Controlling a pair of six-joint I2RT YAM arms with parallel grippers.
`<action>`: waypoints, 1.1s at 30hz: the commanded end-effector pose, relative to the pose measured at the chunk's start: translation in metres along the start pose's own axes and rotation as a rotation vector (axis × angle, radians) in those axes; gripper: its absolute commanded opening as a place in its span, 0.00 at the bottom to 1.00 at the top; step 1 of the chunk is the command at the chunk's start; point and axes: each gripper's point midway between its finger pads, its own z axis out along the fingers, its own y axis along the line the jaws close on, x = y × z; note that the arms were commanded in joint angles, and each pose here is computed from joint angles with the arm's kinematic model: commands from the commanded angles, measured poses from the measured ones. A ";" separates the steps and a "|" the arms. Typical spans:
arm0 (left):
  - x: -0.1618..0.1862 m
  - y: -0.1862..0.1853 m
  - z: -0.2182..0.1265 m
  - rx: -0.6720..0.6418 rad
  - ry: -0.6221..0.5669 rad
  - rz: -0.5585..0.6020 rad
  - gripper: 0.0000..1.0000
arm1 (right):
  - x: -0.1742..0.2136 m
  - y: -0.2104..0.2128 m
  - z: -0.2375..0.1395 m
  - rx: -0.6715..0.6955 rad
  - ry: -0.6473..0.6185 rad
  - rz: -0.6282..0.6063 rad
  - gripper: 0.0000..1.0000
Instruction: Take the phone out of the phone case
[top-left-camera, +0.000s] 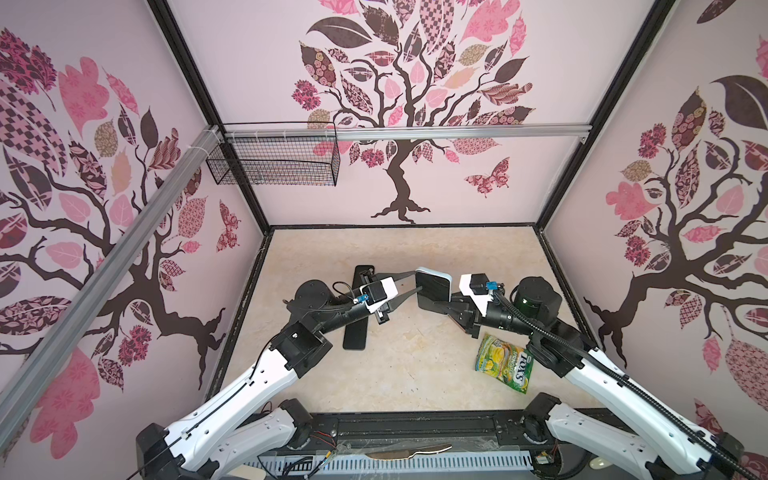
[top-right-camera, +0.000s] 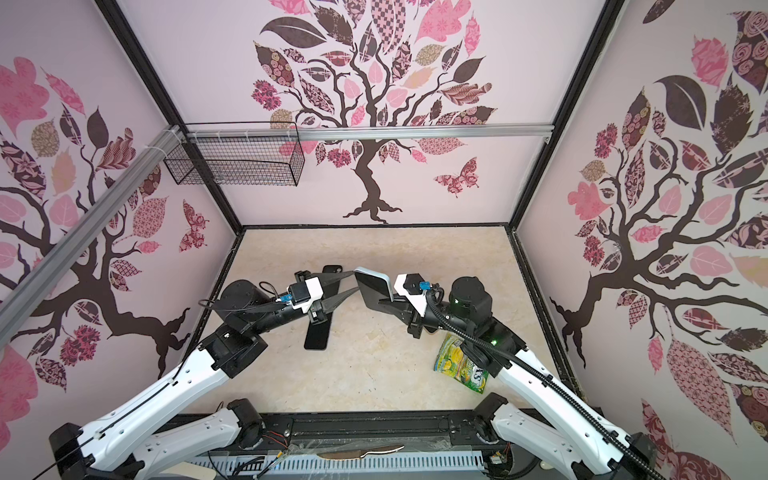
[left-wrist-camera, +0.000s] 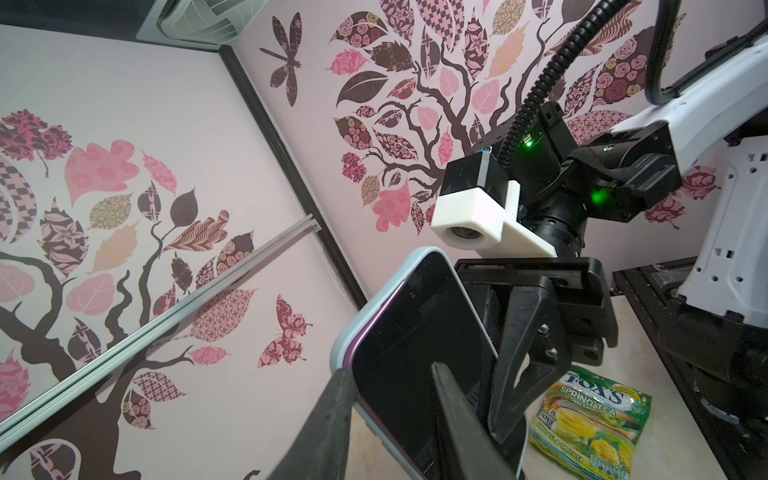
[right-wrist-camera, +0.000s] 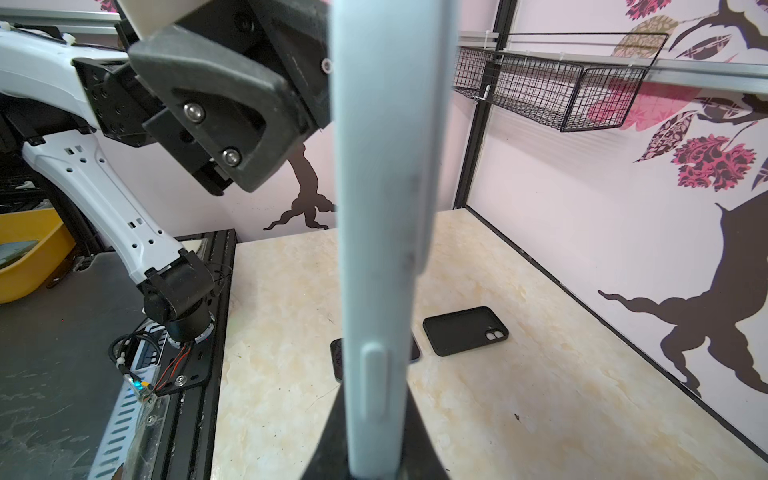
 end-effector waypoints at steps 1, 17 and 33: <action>0.001 0.002 0.006 0.011 0.018 -0.017 0.34 | -0.036 0.029 -0.004 -0.149 -0.092 -0.122 0.00; 0.025 -0.003 0.012 0.026 0.095 -0.019 0.34 | -0.034 0.038 0.000 -0.174 -0.067 -0.168 0.00; 0.041 -0.008 0.012 0.038 0.137 -0.020 0.34 | -0.034 0.044 0.003 -0.191 -0.065 -0.209 0.00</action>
